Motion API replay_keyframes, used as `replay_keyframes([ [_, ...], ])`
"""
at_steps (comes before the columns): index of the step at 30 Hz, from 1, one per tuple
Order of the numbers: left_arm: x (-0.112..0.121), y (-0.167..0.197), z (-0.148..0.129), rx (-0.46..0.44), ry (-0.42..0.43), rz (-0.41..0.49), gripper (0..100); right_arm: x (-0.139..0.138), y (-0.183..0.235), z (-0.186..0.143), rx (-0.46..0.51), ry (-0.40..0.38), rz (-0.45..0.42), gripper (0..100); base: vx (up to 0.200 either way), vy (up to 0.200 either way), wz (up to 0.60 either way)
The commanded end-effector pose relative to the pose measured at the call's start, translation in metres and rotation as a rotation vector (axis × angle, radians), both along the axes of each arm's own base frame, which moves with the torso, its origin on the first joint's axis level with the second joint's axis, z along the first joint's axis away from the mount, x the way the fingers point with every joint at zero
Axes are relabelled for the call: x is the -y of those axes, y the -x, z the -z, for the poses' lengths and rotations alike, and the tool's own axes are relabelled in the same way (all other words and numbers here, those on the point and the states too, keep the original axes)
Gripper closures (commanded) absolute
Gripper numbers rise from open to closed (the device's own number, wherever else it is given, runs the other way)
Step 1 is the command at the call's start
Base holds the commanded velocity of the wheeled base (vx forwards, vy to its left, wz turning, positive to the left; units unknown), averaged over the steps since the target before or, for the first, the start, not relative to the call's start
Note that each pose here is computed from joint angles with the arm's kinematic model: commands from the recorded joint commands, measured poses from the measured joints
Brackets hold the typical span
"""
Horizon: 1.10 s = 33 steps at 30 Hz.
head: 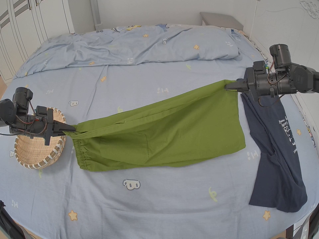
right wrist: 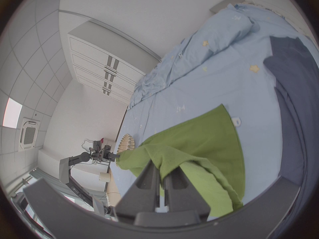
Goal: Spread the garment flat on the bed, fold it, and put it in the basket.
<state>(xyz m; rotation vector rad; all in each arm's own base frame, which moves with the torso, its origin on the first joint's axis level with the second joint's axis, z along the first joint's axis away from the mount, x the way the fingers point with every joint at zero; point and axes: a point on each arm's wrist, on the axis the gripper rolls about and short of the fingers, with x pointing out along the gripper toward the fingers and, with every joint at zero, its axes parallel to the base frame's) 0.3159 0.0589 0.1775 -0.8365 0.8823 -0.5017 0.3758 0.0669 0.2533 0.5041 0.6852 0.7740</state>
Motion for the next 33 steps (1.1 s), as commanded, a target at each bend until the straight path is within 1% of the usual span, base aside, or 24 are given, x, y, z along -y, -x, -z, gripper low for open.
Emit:
replay_keyframes([
  [1,0.001,-0.007,-0.001,0.008,-0.001,0.007,100,0.001,-0.018,0.008,0.018,-0.002,0.005,100,0.0,0.0,0.0],
  [5,0.0,-0.01,0.001,0.007,0.0,0.006,100,0.0,-0.023,0.01,0.022,-0.002,0.003,100,0.0,0.0,0.0],
  [14,0.0,-0.019,0.004,0.007,-0.001,0.012,100,-0.002,-0.04,0.025,0.026,0.006,0.0,100,0.0,0.0,0.0],
  [24,-0.001,-0.024,0.008,0.0,0.001,0.013,100,-0.005,-0.058,0.031,0.039,0.001,0.002,100,0.0,0.0,0.0],
  [32,0.0,-0.029,0.012,-0.009,0.001,0.019,100,-0.006,-0.067,0.044,0.02,0.005,0.001,100,0.0,0.0,0.0],
  [33,0.0,-0.029,0.012,-0.007,0.001,0.019,100,-0.006,-0.068,0.045,0.021,0.008,0.002,0,0.0,0.0,0.0],
])
